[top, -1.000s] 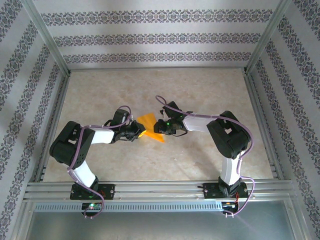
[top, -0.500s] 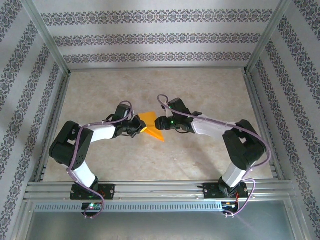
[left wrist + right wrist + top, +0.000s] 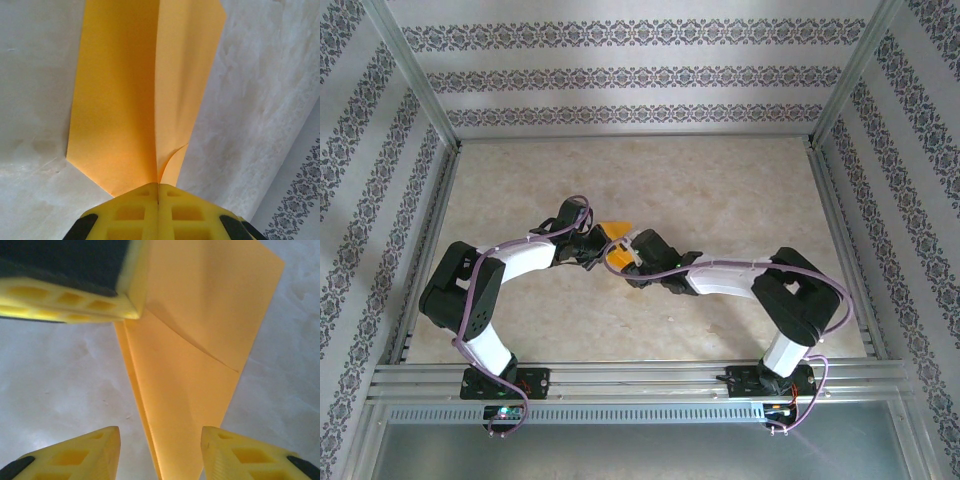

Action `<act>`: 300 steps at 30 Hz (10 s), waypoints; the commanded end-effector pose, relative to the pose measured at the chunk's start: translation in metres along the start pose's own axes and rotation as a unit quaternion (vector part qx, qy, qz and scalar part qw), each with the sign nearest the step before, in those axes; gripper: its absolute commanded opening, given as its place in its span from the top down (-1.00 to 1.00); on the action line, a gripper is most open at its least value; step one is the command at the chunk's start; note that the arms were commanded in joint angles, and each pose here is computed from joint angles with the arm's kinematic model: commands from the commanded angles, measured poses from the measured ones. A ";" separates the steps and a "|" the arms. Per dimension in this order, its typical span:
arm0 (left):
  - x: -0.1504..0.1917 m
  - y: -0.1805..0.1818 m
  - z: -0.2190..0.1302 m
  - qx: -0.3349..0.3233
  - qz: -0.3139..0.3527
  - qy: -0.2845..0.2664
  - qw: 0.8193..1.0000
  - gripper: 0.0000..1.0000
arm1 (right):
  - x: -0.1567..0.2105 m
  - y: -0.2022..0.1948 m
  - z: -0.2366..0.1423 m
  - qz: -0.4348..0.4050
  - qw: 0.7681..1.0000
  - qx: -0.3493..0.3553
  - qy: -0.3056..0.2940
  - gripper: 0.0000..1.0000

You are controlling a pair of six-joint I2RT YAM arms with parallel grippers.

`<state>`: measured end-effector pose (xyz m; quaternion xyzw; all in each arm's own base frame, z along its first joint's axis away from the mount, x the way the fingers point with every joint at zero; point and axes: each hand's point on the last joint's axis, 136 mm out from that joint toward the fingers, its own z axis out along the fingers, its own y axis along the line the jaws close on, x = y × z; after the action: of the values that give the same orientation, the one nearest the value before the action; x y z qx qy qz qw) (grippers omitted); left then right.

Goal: Fold a paper plane with a square sheet of paper (pick it up from the middle)
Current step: Fourth fold the wing at the center of the table.

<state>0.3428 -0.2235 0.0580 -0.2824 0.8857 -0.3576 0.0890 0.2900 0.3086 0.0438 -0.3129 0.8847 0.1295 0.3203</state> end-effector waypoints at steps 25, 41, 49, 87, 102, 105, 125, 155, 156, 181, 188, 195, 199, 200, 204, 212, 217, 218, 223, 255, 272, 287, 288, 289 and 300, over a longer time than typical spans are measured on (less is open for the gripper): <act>0.000 -0.006 -0.004 -0.013 -0.024 -0.006 1.000 0.91 | 0.011 -0.008 0.019 -0.025 0.999 0.032 -0.004 0.54; -0.026 -0.001 -0.050 0.002 0.004 -0.101 0.995 0.28 | 0.025 -0.004 0.021 0.124 0.986 -0.111 0.010 0.71; -0.004 -0.002 -0.025 0.044 0.024 -0.057 0.997 0.38 | 0.021 -0.004 0.019 0.191 0.966 -0.174 0.010 0.72; 0.009 0.012 0.031 0.020 0.026 0.006 0.999 0.37 | 0.038 -0.013 0.032 0.316 0.911 -0.254 0.079 0.76; 0.005 -0.032 0.009 0.073 0.100 -0.005 0.992 0.45 | 0.053 -0.013 0.040 0.369 0.881 -0.258 0.143 0.76; 0.007 -0.043 0.013 0.103 0.104 0.005 0.989 0.54 | 0.058 -0.014 0.042 0.377 0.877 -0.251 0.160 0.74; 0.004 -0.042 0.040 0.122 0.086 0.024 0.989 0.87 | 0.070 -0.020 0.047 0.400 0.865 -0.230 0.197 0.66; -0.006 -0.016 0.053 0.066 0.067 0.015 0.995 0.95 | 0.080 -0.026 0.046 0.417 0.854 -0.230 0.208 0.63; -0.006 -0.015 0.053 0.064 0.066 0.014 0.996 0.95 | 0.079 -0.027 0.047 0.417 0.855 -0.230 0.206 0.61; -0.007 -0.012 0.055 0.067 0.070 0.017 0.995 0.94 | 0.094 -0.029 0.049 0.426 0.848 -0.211 0.236 0.74; -0.006 -0.017 0.057 0.076 0.081 0.023 0.994 0.93 | 0.096 -0.029 0.050 0.422 0.849 -0.211 0.238 0.65; -0.007 -0.016 0.058 0.071 0.086 0.024 0.993 0.92 | 0.098 -0.029 0.050 0.421 0.849 -0.208 0.240 0.70; -0.007 -0.013 0.059 0.067 0.084 0.025 0.994 0.92 | 0.100 -0.029 0.050 0.423 0.848 -0.206 0.243 0.72; -0.007 -0.012 0.060 0.063 0.083 0.025 0.994 0.92 | 0.100 -0.029 0.050 0.423 0.848 -0.206 0.243 0.72; -0.007 -0.003 0.062 0.049 0.076 0.028 0.996 0.92 | 0.097 -0.029 0.050 0.422 0.849 -0.207 0.240 0.70; -0.006 0.012 0.067 0.025 0.062 0.036 0.997 0.92 | 0.077 -0.026 0.040 0.419 0.850 -0.230 0.223 0.61; -0.005 0.018 0.069 0.019 0.060 0.040 0.997 0.92 | 0.048 -0.026 0.022 0.416 0.850 -0.256 0.196 0.54; -0.004 0.019 0.069 0.018 0.061 0.040 0.997 0.92 | 0.043 -0.026 0.019 0.415 0.851 -0.259 0.192 0.54; -0.004 0.022 0.070 0.017 0.061 0.042 0.997 0.92 | 0.033 -0.026 0.007 0.410 0.852 -0.264 0.190 0.55; -0.003 0.026 0.071 0.012 0.059 0.045 0.997 0.93 | 0.049 -0.022 0.007 0.397 0.856 -0.250 0.218 0.68; -0.001 0.029 0.071 0.010 0.058 0.052 0.997 0.92 | -0.019 -0.007 -0.025 0.342 0.886 -0.287 0.127 0.61; -0.002 0.029 0.071 0.006 0.050 0.051 0.997 0.91 | 0.008 -0.013 0.014 0.352 0.889 -0.235 0.174 0.71; -0.002 0.030 0.071 0.004 0.049 0.052 0.997 0.91 | 0.011 -0.014 0.014 0.353 0.889 -0.231 0.177 0.71; -0.002 0.030 0.071 0.004 0.049 0.051 0.998 0.91 | 0.012 -0.014 0.014 0.354 0.889 -0.231 0.178 0.71; -0.001 0.032 0.071 0.001 0.045 0.050 0.998 0.92 | 0.024 -0.014 0.017 0.363 0.882 -0.230 0.194 0.71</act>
<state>0.3736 -0.2624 0.0207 -0.1952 0.8806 -0.4199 0.1006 0.2961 0.2995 0.0268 -0.0624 0.9189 0.3895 0.0061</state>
